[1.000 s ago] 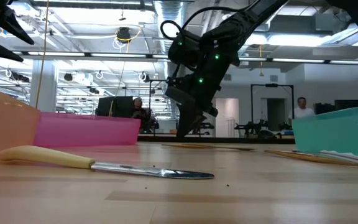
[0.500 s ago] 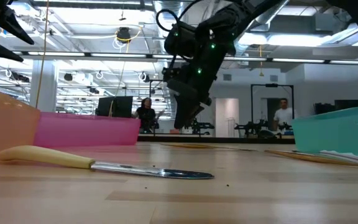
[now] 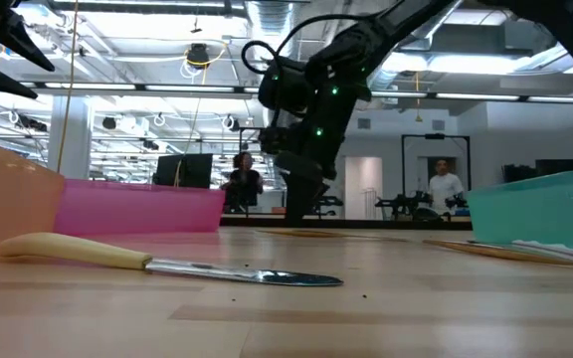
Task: Sort silverware by color (type)
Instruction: Put the top gold knife into the red bin
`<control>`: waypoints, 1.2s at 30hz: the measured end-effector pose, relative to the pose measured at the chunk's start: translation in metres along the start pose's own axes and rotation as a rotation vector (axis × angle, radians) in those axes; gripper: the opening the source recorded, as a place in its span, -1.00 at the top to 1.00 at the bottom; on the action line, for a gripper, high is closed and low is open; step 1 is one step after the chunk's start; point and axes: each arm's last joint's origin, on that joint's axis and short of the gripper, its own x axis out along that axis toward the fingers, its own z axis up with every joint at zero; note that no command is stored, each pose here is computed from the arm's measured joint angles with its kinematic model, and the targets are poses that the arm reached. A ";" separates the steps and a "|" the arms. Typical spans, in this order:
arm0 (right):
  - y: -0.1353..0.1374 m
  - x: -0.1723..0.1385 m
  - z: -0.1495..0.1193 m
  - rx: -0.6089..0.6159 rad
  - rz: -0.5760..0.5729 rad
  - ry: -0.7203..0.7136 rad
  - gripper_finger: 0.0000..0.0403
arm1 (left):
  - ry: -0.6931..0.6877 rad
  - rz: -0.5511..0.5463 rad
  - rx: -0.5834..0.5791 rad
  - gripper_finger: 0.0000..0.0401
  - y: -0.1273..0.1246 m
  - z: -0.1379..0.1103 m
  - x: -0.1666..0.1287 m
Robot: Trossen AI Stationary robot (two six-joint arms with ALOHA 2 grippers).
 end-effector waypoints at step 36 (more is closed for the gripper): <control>0.012 -0.002 0.026 0.078 -0.019 0.037 0.98 | 0.014 0.041 0.026 -0.23 0.004 -0.002 0.000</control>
